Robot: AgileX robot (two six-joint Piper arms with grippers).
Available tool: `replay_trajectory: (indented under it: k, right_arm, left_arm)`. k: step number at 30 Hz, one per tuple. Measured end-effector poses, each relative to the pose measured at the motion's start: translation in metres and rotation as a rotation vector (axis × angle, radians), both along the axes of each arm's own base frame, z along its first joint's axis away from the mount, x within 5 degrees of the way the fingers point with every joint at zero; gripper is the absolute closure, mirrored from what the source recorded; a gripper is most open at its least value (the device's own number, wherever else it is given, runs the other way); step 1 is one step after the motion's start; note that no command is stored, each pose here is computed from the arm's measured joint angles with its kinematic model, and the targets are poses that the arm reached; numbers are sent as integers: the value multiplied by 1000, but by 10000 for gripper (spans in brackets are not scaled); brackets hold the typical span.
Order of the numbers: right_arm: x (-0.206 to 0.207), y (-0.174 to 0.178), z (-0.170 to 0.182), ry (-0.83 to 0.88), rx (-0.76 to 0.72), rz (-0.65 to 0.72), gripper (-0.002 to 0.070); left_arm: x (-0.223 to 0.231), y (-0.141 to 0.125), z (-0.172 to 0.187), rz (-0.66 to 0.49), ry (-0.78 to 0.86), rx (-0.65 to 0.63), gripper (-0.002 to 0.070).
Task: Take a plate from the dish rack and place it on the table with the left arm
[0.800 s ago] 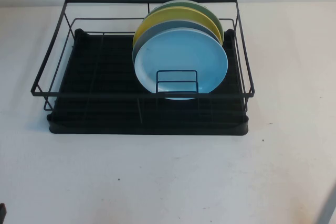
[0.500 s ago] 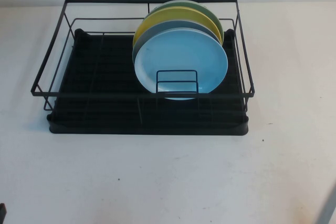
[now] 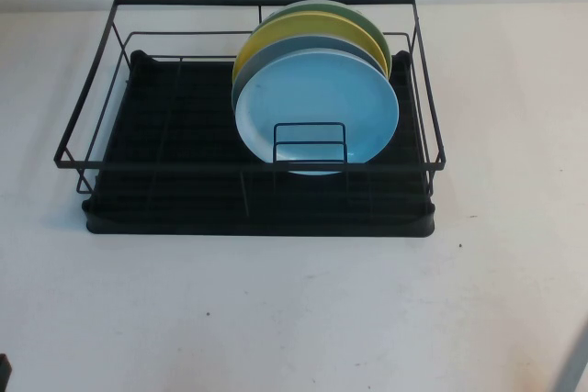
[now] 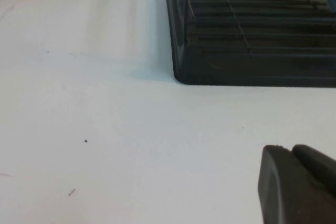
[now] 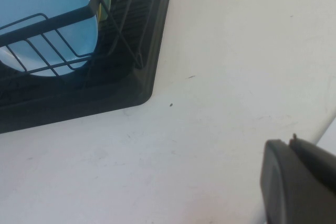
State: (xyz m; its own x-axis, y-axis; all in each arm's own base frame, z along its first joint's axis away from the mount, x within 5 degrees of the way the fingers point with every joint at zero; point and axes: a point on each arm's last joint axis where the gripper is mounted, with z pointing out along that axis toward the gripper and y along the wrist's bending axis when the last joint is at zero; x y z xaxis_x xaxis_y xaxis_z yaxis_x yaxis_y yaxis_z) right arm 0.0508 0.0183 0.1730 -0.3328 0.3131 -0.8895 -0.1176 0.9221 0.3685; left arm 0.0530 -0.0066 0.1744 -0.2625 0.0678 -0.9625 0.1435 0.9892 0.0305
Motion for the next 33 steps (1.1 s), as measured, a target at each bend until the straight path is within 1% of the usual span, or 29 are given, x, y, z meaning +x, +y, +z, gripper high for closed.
replay_trajectory:
  k: [3,5,6,10,11,13,14,16,18,20,23,24,25,26,27,29,32,33]
  right_arm:
    - [0,0,0,0,0,0,696]
    - [0,0,0,0,0,0,696]
    - [0,0,0,0,0,0,696]
    - [0,0,0,0,0,0,696]
    - [0,0,0,0,0,0,696]
    - [0,0,0,0,0,0,696]
    - [0,0,0,0,0,0,696]
    - [0,0,0,0,0,0,696]
    - [0,0,0,0,0,0,696]
    - [0,0,0,0,0,0,696]
    - [0,0,0,0,0,0,696]
    - [0,0,0,0,0,0,696]
    - [0,0,0,0,0,0,696]
    - [0,0,0,0,0,0,696]
    - [0,0,0,0,0,0,696]
    - [0,0,0,0,0,0,696]
    - [0,0,0,0,0,0,696]
    - [0,0,0,0,0,0,696]
  left_arm:
    - [1,0,2,20,-12,-81,679]
    - [1,-1,5,38,-32,-179,679]
    - [2,-1,7,49,-47,-268,679]
    - [3,-3,22,75,-128,-714,679]
    - [3,-3,25,75,-146,-775,679]
    - [3,-2,29,66,-188,-804,679]
    - [3,-2,30,62,-199,-792,679]
    - [3,-2,30,53,-220,-718,679]
    - [3,-2,31,48,-235,-691,679]
    - [3,-2,33,44,-257,-713,679]
    - [2,-1,40,37,-293,-799,679]
    - [1,-2,46,38,-271,-795,679]
    - [-1,-2,55,42,-233,-764,679]
    - [-3,-2,63,52,-180,-715,679]
    - [-5,-2,78,52,-138,-640,679]
    - [-8,-2,114,32,-71,-446,679]
    - [-1,-6,170,-45,-3,-183,679]
    - [1,-7,192,-83,-14,-101,679]
